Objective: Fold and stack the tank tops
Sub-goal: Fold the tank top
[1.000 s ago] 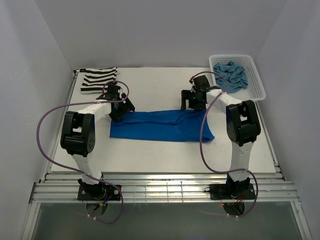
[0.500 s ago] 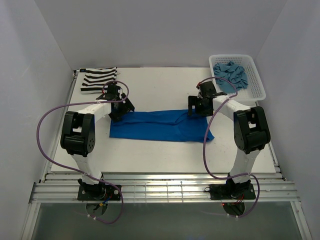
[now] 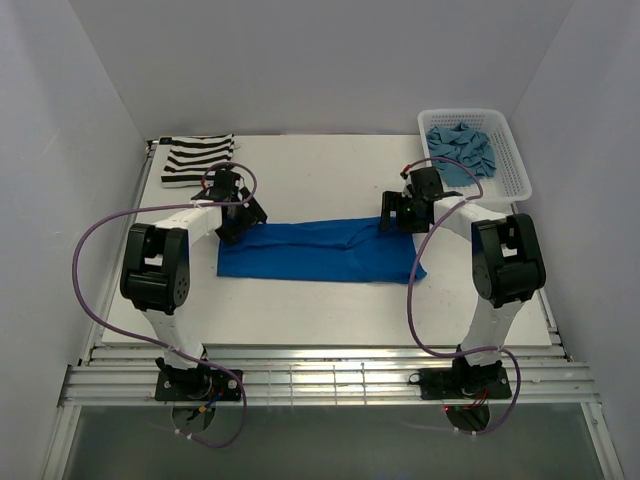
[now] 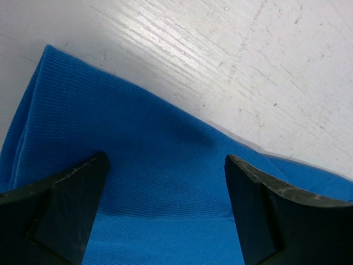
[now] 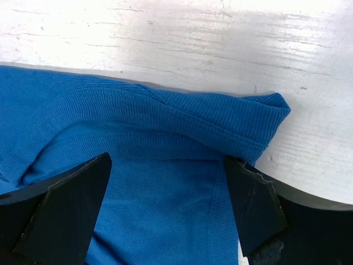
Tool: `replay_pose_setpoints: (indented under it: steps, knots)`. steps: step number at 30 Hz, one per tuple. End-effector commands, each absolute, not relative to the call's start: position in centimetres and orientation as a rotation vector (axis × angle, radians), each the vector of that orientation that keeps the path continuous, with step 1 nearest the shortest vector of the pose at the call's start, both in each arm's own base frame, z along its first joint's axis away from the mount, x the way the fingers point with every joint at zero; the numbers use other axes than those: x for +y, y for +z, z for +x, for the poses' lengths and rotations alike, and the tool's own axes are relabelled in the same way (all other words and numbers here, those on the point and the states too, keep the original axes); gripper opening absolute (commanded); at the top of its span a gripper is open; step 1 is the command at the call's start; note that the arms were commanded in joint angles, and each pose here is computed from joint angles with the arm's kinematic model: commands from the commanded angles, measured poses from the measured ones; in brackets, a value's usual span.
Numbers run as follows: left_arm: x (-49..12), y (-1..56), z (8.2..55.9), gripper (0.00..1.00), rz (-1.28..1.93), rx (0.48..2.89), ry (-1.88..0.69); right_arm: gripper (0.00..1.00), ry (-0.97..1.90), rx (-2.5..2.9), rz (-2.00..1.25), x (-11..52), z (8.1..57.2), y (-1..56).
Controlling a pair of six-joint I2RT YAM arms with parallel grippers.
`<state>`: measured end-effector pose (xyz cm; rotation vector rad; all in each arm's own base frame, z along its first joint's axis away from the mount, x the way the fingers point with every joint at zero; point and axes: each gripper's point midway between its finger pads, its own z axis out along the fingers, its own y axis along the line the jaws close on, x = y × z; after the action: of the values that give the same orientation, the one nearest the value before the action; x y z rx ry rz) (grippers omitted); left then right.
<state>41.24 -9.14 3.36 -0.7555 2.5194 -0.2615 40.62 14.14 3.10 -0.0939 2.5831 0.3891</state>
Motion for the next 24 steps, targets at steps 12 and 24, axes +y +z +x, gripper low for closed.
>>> replay_pose_setpoints:
  steps: [12,24]
  knots:
    - [-7.7,3.2,37.2,0.98,-0.847,2.563,-0.219,0.90,0.640,2.351,-0.244,15.6,35.3,11.9]
    - [-7.6,4.3,36.8,0.98,-0.856,2.528,-0.232,0.90,0.628,2.592,-0.147,14.1,22.9,6.2]
